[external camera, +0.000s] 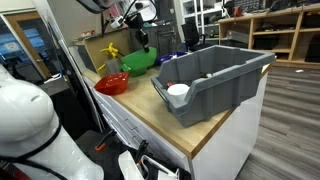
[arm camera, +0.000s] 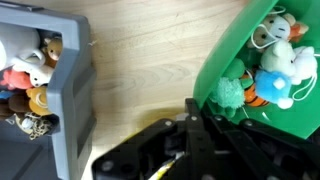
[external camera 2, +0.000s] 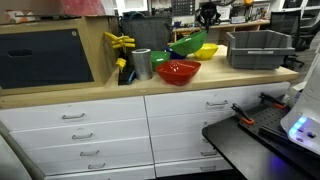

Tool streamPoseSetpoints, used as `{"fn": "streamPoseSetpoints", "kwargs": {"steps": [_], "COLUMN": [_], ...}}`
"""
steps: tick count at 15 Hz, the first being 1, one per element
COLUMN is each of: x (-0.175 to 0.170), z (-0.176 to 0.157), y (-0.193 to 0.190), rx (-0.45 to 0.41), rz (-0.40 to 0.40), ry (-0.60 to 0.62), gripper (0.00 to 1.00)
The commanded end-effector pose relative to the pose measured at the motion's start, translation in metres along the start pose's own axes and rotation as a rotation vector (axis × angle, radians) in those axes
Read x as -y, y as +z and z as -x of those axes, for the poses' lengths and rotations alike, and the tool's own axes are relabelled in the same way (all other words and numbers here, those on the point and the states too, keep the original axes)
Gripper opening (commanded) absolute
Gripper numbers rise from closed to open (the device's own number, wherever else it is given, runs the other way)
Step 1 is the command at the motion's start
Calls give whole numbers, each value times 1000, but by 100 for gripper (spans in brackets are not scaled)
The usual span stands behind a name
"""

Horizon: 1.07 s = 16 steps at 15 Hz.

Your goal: Move the trailer to the right, then pour out the dolls from the right green bowl into the grey trailer

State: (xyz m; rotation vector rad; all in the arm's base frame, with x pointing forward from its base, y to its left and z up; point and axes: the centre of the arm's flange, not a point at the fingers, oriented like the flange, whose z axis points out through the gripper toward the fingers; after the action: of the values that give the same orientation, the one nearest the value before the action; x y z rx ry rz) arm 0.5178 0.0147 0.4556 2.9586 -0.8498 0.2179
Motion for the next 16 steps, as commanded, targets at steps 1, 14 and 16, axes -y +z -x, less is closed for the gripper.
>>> {"fn": "streamPoseSetpoints", "kwargs": {"steps": [1,14,16], "x": [-11,-86,-98], "z": [-4,-49,-56], "y": [-29,-97,-108], "rx": [-24,-163,-179], "rz": [-5,76,90], "ry": [-2,107,127], "gripper": [1,1,1]}}
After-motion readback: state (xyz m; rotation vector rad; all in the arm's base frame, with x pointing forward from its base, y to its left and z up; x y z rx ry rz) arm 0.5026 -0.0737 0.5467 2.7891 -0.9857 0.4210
